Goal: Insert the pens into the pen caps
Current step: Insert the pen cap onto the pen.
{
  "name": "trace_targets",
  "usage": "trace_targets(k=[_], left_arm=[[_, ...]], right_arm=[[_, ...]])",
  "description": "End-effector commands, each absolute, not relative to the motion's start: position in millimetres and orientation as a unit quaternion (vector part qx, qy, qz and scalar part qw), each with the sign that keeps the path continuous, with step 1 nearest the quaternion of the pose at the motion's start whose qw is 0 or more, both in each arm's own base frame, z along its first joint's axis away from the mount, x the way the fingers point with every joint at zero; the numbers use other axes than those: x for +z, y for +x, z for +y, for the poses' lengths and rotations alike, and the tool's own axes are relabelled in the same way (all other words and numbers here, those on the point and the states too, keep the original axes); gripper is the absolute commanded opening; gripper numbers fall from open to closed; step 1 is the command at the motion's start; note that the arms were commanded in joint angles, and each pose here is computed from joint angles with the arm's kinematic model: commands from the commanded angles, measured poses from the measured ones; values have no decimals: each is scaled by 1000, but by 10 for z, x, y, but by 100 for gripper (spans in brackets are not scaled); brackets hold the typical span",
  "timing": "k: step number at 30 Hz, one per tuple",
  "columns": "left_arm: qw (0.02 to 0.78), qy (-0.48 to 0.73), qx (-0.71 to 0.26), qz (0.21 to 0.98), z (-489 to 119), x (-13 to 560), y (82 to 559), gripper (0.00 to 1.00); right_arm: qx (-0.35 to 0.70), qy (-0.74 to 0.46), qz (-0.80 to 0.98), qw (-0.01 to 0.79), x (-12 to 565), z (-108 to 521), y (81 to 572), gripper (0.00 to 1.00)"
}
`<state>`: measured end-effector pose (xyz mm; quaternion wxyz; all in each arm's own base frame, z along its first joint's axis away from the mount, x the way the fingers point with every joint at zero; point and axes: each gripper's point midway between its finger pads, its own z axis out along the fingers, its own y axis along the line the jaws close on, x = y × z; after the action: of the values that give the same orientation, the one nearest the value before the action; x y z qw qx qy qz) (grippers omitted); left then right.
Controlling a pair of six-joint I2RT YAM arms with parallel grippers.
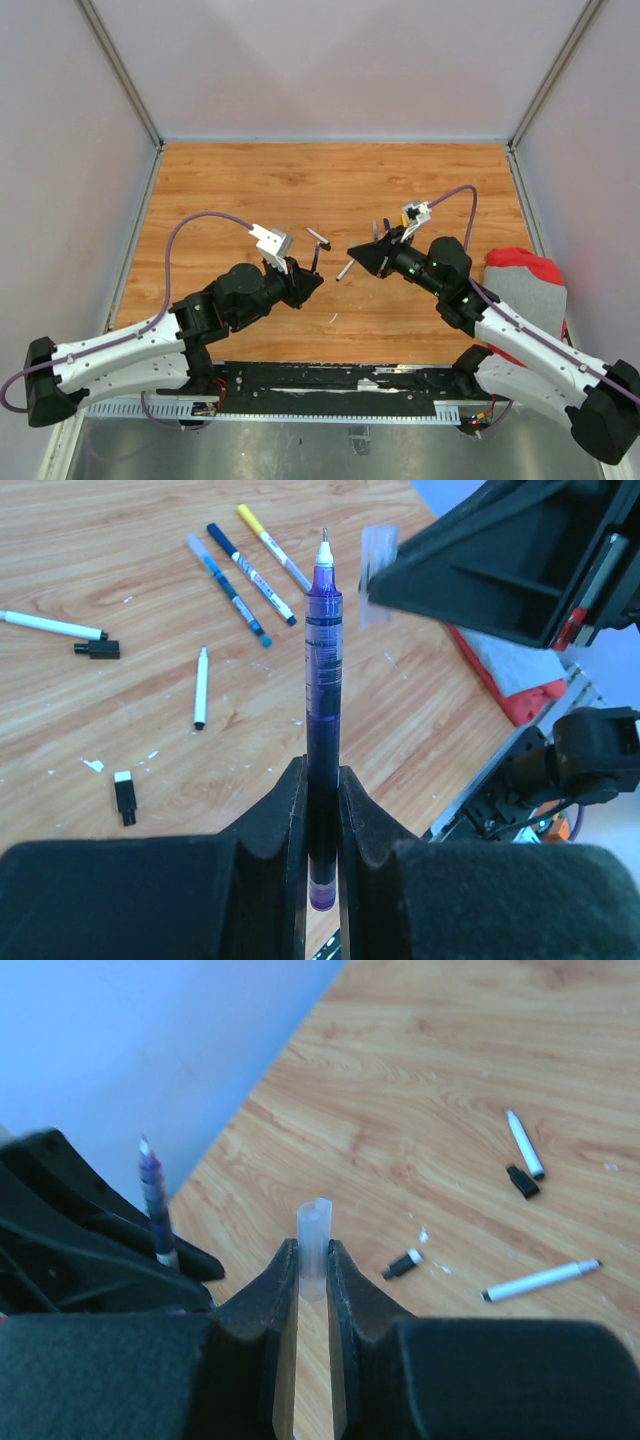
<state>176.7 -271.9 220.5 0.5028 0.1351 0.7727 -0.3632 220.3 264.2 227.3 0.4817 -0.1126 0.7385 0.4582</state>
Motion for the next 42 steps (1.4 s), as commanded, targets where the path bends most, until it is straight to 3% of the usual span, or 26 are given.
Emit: trace_targets(k=[1, 11, 32, 42], left_arm=[[528, 106, -395, 744, -2715, 2396, 1741, 0], [522, 109, -414, 738, -2746, 2369, 1670, 1], [535, 131, -458, 698, -2812, 2477, 1535, 0], [536, 136, -461, 694, -2816, 2501, 1517, 0]], right_arm=[[519, -76, 649, 552, 2935, 2607, 2241, 1], [515, -38, 610, 602, 3377, 2444, 2319, 1], [601, -100, 511, 606, 4063, 2801, 2114, 0], [618, -120, 536, 562, 3875, 3046, 1992, 1]])
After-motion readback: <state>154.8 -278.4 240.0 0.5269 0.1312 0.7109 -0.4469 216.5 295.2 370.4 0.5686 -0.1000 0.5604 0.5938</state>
